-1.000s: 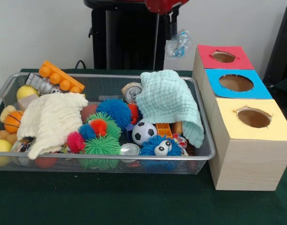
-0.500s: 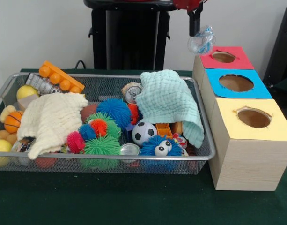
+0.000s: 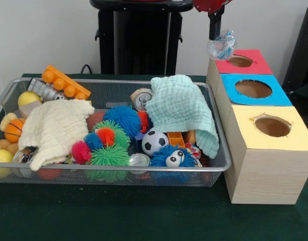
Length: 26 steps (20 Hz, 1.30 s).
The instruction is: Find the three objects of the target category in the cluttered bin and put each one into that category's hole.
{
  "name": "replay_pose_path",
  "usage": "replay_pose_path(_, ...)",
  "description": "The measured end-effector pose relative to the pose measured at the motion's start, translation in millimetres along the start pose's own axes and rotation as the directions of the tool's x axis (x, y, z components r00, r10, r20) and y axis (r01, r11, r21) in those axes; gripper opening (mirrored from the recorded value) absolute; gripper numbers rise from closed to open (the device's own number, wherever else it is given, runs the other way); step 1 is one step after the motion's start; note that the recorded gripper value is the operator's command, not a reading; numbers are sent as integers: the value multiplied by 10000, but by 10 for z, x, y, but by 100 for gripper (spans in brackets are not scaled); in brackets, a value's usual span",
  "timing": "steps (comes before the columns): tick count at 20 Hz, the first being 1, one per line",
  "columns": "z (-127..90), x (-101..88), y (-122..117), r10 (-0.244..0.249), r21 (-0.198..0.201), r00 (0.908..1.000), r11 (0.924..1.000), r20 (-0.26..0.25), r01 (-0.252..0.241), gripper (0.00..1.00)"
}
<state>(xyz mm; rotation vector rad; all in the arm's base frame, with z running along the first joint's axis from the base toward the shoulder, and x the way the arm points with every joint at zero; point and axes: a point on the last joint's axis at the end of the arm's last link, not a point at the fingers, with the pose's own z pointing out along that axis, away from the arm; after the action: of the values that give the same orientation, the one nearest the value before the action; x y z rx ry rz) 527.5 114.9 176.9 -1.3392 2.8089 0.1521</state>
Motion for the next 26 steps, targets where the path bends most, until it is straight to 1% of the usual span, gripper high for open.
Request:
replay_pose_path(7, 63, -46, 16, 100, 187, 9996, 9998, 246, -105, 0)
replay_pose_path(10, 99, -129, 56, 63, 348, 9989, 9994, 466, -80, 0)
replay_pose_path(14, 128, -206, 113, -22, 458, 9984, 9989, 569, -4, 0)
replay_pose_path(21, 177, -298, 251, -35, 468, 9990, 9989, 438, 15, 0)
replay_pose_path(26, 196, -325, 302, 9, 464, 9994, 9989, 340, -25, 0)
